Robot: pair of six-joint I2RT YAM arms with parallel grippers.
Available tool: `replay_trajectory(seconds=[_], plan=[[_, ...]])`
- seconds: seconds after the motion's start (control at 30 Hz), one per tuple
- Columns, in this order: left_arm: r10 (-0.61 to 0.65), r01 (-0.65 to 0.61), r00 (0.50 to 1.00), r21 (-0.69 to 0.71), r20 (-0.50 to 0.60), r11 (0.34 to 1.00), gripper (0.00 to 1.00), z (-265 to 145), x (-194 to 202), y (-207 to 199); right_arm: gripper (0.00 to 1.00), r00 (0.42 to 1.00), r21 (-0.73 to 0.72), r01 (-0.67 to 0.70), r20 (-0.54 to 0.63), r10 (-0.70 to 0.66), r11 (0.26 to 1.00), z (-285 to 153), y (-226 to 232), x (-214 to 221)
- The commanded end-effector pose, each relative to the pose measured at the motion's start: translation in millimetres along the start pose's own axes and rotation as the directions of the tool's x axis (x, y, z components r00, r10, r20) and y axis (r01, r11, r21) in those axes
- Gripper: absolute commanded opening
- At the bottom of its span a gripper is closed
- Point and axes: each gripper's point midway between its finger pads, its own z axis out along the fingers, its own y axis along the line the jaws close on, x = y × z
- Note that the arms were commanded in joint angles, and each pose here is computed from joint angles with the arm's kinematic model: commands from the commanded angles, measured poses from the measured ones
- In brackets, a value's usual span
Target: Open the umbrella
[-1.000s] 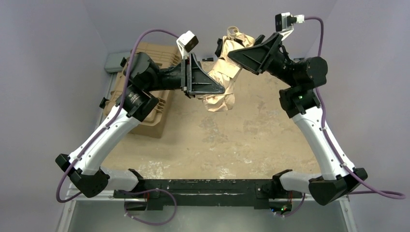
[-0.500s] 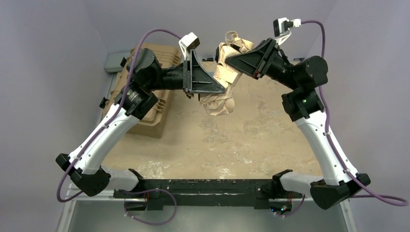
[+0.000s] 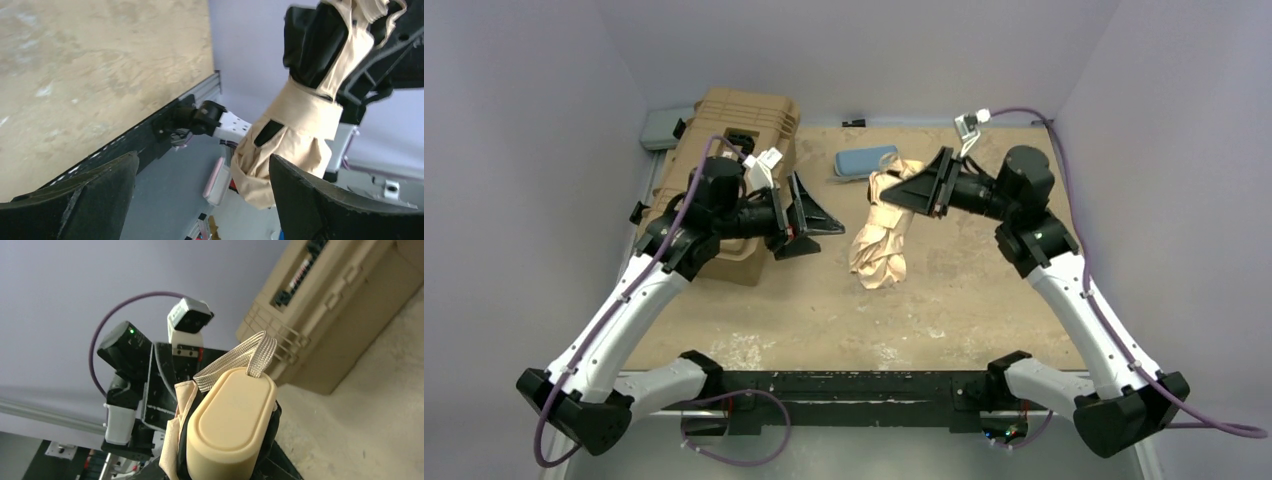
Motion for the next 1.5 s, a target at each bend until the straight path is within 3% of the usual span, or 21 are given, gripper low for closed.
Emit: replay_trajectory(seconds=[0.0, 0.03, 0.1, 0.17, 0.23, 0.37, 0.43, 0.67, 0.8, 0.93, 1.03, 1.23, 1.47], plan=[[0.054, -0.044, 0.998, -0.191, 0.046, 0.981, 0.98, -9.2, -6.1, 37.2, 0.02, 0.999, -0.126, -0.006, 0.048, 0.012, 0.992, -12.4, 15.3, 9.7], [0.079, -0.064, 0.996, -0.249, 0.050, 0.966, 0.96, -16.8, -6.4, 41.7, 0.06, 0.999, -0.112, -0.001, 0.052, 0.006, 0.994, -13.7, 12.3, 11.3], [0.140, -0.102, 0.986, -0.351, 0.085, 0.931, 0.94, -34.5, -10.6, 50.8, 0.00, 0.999, -0.071, 0.002, 0.047, 0.002, 0.997, -13.1, 2.4, 13.8], [0.232, -0.157, 0.963, -0.418, 0.135, 0.895, 0.92, -51.8, -17.5, 57.7, 0.00, 0.999, 0.018, 0.007, 0.044, -0.008, 1.000, -12.3, -13.0, 14.1], [0.287, -0.141, 0.930, -0.496, 0.231, 0.856, 0.97, -72.4, -30.0, 66.0, 0.00, 0.998, 0.135, 0.041, 0.036, -0.046, 0.990, -15.0, -28.8, 12.2], [0.191, -0.052, 0.933, -0.412, 0.305, 0.910, 1.00, -75.4, -31.6, 69.6, 0.00, 0.990, 0.374, 0.133, -0.007, -0.141, 0.918, -30.2, -58.2, 4.8], [0.157, -0.055, 0.954, -0.368, 0.254, 0.928, 0.99, -69.0, -25.9, 64.1, 0.00, 0.988, 0.475, 0.147, -0.021, -0.155, 0.868, -41.4, -72.0, 3.6], [0.255, -0.118, 0.943, -0.498, 0.216, 0.859, 1.00, -93.8, -30.6, 55.8, 0.00, 0.996, 0.662, 0.078, -0.018, -0.088, 0.745, -64.2, -106.5, 11.7], [0.281, -0.190, 0.951, -0.472, 0.130, 0.861, 0.92, -83.1, -19.0, 46.2, 0.00, 0.996, 0.706, 0.061, 0.002, -0.088, 0.706, -72.6, -110.0, 10.5], [0.430, -0.404, 0.901, -0.450, -0.048, 0.796, 0.91, -45.6, 6.0, 21.7, 0.00, 0.994, 0.717, 0.111, -0.071, -0.086, 0.688, -74.4, -114.0, 15.7], [0.505, -0.501, 0.857, -0.394, -0.102, 0.770, 0.89, -18.7, 13.7, -5.5, 0.00, 0.993, 0.727, 0.120, -0.079, -0.091, 0.676, -75.9, -115.0, 14.2], [0.614, -0.638, 0.770, -0.201, -0.173, 0.743, 0.80, 28.4, 32.7, -51.2, 0.00, 0.983, 0.716, 0.185, -0.132, -0.130, 0.673, -76.5, -105.3, 7.1], [0.679, -0.715, 0.696, -0.129, -0.235, 0.687, 0.77, 67.4, 38.3, -70.1, 0.00, 0.980, 0.674, 0.199, -0.144, -0.138, 0.711, -69.9, -92.9, 4.9]])
